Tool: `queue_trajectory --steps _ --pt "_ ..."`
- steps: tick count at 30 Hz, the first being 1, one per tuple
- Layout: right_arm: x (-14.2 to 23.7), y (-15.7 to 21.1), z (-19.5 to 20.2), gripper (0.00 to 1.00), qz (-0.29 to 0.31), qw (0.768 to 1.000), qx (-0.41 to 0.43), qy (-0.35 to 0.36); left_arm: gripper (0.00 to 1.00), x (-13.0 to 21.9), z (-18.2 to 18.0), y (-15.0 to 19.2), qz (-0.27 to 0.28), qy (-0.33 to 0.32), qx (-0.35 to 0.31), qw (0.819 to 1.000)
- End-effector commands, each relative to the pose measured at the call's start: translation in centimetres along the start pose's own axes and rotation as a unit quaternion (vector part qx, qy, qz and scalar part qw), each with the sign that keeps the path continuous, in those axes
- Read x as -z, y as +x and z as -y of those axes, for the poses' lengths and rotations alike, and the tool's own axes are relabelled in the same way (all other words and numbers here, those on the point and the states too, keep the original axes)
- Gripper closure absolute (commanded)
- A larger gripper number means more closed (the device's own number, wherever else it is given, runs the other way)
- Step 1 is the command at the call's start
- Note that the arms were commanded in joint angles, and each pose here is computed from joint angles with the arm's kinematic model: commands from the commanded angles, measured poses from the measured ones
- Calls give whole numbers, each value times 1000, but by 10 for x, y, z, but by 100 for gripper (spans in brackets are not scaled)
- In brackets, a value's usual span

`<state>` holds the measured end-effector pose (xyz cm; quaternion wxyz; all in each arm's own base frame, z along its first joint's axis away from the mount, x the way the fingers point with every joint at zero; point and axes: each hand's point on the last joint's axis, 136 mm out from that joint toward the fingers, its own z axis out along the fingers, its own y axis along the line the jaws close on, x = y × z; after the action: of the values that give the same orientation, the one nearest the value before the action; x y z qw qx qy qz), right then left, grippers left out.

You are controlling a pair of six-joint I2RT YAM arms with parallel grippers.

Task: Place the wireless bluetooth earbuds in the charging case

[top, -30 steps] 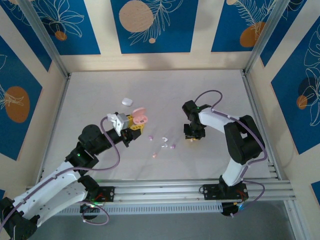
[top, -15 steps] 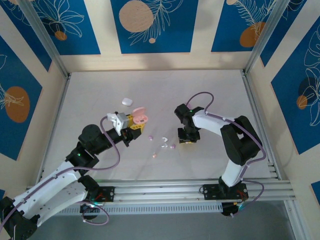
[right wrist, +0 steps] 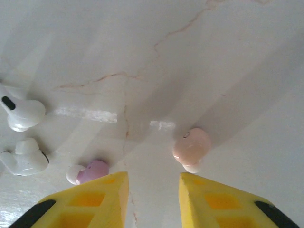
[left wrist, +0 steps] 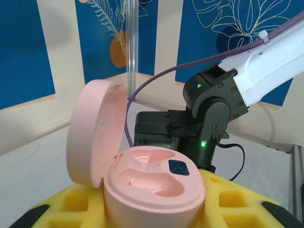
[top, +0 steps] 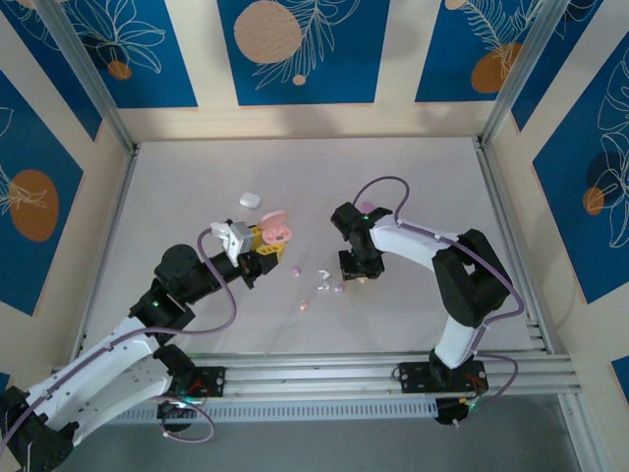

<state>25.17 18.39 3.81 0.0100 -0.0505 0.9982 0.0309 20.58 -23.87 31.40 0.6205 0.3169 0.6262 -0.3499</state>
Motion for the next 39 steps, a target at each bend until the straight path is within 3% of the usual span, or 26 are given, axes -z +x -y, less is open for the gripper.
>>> queue_trajectory --steps 1,14,20,39 --pt "7 -6 17 66 2 999 -45 7 70 2 5 -19 30 11 -2 999" --pt "-15 -15 16 65 -32 996 -79 -13 70 2 5 -19 29 11 -3 1000" --pt "-17 -16 13 71 -34 997 -71 -18 70 1 5 -19 27 10 -4 1000" --pt "-20 -19 10 70 -36 997 -65 -25 70 0 5 -18 27 12 -2 1000"
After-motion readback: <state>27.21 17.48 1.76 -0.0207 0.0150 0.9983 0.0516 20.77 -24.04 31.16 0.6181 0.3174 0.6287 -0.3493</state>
